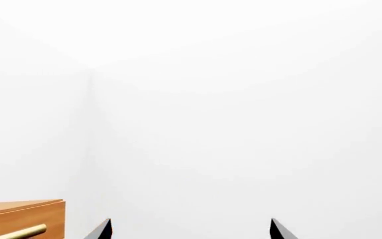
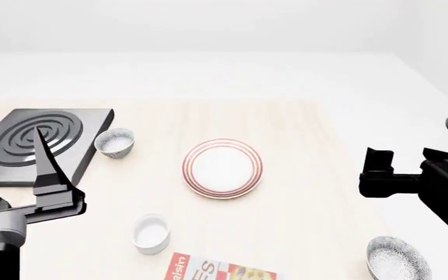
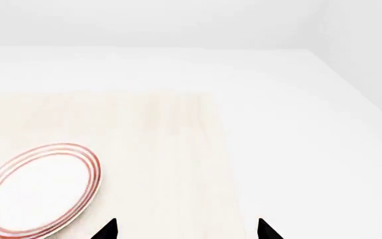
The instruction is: Pick the akita bowl next to the cookies box and place it on the plate.
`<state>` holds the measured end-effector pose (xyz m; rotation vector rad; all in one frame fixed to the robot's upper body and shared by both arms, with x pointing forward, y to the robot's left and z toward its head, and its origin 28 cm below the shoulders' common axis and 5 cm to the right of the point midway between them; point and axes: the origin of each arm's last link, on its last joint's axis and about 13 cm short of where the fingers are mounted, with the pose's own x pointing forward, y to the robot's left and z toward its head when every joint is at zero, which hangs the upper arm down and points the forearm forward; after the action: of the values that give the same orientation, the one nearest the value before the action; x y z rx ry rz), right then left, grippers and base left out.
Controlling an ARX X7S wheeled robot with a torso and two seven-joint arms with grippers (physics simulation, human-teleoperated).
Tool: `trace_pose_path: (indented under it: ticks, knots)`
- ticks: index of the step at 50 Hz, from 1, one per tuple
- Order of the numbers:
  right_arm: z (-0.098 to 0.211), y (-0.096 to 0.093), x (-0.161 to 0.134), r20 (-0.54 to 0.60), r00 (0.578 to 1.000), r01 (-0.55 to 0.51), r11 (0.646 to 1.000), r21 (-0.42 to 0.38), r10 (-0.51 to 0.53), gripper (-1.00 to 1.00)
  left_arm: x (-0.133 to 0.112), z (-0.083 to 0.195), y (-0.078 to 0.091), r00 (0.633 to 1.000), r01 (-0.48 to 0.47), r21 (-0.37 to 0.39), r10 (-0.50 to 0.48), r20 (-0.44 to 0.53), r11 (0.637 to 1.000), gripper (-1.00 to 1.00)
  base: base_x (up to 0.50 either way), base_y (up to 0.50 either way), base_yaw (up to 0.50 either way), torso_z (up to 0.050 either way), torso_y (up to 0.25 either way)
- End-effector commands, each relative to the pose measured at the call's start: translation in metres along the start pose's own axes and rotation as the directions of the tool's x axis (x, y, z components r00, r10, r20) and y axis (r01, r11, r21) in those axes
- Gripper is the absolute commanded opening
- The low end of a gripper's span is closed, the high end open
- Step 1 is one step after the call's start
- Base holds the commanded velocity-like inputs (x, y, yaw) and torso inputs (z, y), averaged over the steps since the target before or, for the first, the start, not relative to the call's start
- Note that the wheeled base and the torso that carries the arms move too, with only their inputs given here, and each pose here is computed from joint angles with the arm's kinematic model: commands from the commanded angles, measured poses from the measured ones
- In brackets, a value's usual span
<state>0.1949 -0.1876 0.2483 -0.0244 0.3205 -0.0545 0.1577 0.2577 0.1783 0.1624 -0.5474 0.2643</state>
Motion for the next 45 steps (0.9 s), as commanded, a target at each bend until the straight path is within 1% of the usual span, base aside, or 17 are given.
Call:
trace_pose_path:
  ticks: [1, 3, 4, 5, 6, 8, 9, 12, 23, 28, 39, 45]
  knots:
    - [-0.008, -0.006, -0.008, -0.153, 0.988, 0.033, 0.999, 0.022, -0.029, 1.0, 0.0, 0.0, 0.0, 1.0, -0.001, 0.001, 0.001, 0.0, 1.0, 1.0, 0.0, 0.0, 0.0, 0.0, 0.0]
    - [-0.008, -0.007, -0.01, -0.177, 0.984, 0.041, 0.998, 0.036, -0.034, 1.0, 0.0, 0.0, 0.0, 1.0, -0.002, 0.001, 0.002, 0.0, 1.0, 1.0, 0.0, 0.0, 0.0, 0.0, 0.0]
    - [-0.01, -0.008, -0.01, -0.209, 0.978, 0.037, 0.998, 0.049, -0.026, 1.0, 0.0, 0.0, 0.0, 1.0, -0.002, 0.001, 0.002, 0.0, 1.0, 1.0, 0.0, 0.0, 0.0, 0.0, 0.0]
    - [-0.01, -0.008, -0.01, -0.209, 0.978, 0.037, 0.998, 0.049, -0.026, 1.0, 0.0, 0.0, 0.0, 1.0, -0.002, 0.001, 0.002, 0.0, 1.0, 1.0, 0.0, 0.0, 0.0, 0.0, 0.0]
    - [-0.012, -0.008, -0.011, -0.241, 0.97, 0.039, 0.999, 0.034, -0.03, 1.0, 0.0, 0.0, 0.0, 1.0, -0.001, 0.001, 0.001, 0.0, 1.0, 1.0, 0.0, 0.0, 0.0, 0.0, 0.0]
    - [-0.013, -0.007, -0.011, -0.267, 0.964, 0.033, 0.999, 0.042, -0.021, 1.0, 0.001, 0.001, 0.0, 1.0, -0.001, 0.001, 0.001, 0.001, 1.0, 1.0, 0.0, 0.0, 0.0, 0.0, 0.0]
    - [-0.015, -0.007, -0.012, -0.282, 0.959, 0.02, 0.999, 0.027, -0.012, 1.0, 0.0, 0.0, 0.0, 1.0, -0.001, 0.0, 0.001, 0.001, 1.0, 1.0, 0.0, 0.0, 0.0, 0.0, 0.0]
    - [-0.017, -0.006, -0.013, -0.31, 0.951, 0.009, 0.999, 0.041, 0.004, 1.0, 0.001, 0.0, 0.0, 1.0, -0.002, 0.001, 0.002, 0.001, 1.0, 1.0, 0.0, 0.0, 0.0, 0.0, 0.0]
    - [-0.032, -0.005, -0.012, -0.377, 0.926, -0.016, 0.998, 0.068, 0.04, 1.0, 0.0, 0.0, 0.0, 1.0, -0.003, 0.001, 0.003, 0.0, 1.0, 1.0, 0.0, 0.0, 0.0, 0.0, 0.0]
    - [-0.039, -0.004, -0.011, -0.408, 0.912, -0.017, 0.997, 0.075, 0.047, 1.0, 0.0, 0.0, 0.0, 1.0, -0.003, 0.001, 0.003, -0.001, 1.0, 1.0, 0.0, 0.0, 0.0, 0.0, 0.0]
    - [-0.048, -0.004, -0.01, -0.443, 0.895, -0.015, 0.996, 0.085, 0.051, 1.0, 0.0, 0.0, 0.0, 1.0, -0.003, 0.001, 0.003, -0.002, 1.0, 1.0, 0.0, 0.0, 0.0, 0.0, 0.0]
    - [-0.056, -0.006, -0.005, -0.467, 0.883, -0.005, 0.995, 0.098, 0.05, 1.0, 0.001, 0.0, 0.0, 1.0, -0.003, 0.001, 0.003, -0.002, 1.0, 1.0, 0.0, 0.0, 0.0, 0.0, 0.0]
